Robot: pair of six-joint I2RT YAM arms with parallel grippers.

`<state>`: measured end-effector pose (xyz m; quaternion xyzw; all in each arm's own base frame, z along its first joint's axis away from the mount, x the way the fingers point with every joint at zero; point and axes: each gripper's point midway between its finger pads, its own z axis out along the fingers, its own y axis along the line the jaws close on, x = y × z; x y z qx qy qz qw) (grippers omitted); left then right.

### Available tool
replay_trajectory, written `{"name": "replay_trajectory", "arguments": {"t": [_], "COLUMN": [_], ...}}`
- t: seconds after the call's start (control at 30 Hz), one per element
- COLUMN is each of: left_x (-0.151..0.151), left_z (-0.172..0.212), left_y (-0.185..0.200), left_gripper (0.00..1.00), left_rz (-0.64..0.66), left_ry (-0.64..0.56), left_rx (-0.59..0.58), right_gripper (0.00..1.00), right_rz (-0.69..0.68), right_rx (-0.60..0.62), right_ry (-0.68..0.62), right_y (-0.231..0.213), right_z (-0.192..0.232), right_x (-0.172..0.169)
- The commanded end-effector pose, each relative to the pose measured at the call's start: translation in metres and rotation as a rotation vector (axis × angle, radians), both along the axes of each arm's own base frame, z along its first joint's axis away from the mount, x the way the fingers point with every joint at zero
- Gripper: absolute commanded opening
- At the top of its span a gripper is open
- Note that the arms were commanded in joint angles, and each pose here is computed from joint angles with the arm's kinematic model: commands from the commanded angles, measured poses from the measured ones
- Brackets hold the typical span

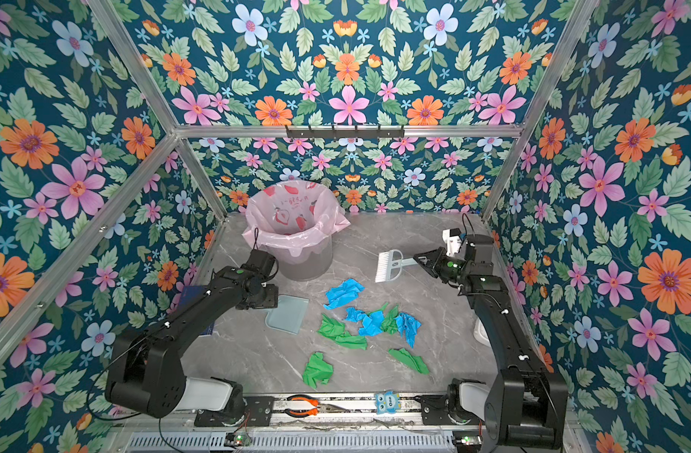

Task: Sweep away the paper scraps from the table

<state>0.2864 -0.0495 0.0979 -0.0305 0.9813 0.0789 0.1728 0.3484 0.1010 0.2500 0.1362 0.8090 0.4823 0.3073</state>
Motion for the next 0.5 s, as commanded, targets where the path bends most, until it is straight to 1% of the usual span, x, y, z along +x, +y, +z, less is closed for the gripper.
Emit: {"name": "replay_trajectory", "arguments": {"t": [0.0,0.1,0.2,0.3,0.47], "left_x": [-0.008,-0.018,-0.025,-0.028,-0.028], "left_z": [-0.008,-0.023,-0.037,-0.044,-0.050], "left_y": [-0.008,-0.014,-0.017,-0.020,-0.017], "left_gripper": [0.67,0.62,0.55,0.49,0.41], "left_rz": [0.036,0.057,0.087,0.114,0.154], "left_ry": [0.022,0.054,0.073,0.063,0.042], "left_rx": [-0.053,-0.065,-0.076,-0.107,-0.108], "right_gripper": [0.00,0.00,0.00,0.00,0.00], "right_rz": [0.016,0.015,0.013,0.013,0.012], "right_rx": [0.004,0.005,0.003,0.005,0.007], "right_ry": [-0.013,-0.013,-0.011,-0.007,-0.007], "right_y": [0.002,0.002,0.002,0.002,0.002], "right_z": [0.005,0.005,0.004,0.004,0.004], "right_x": [0.000,0.000,0.000,0.000,0.001]}}
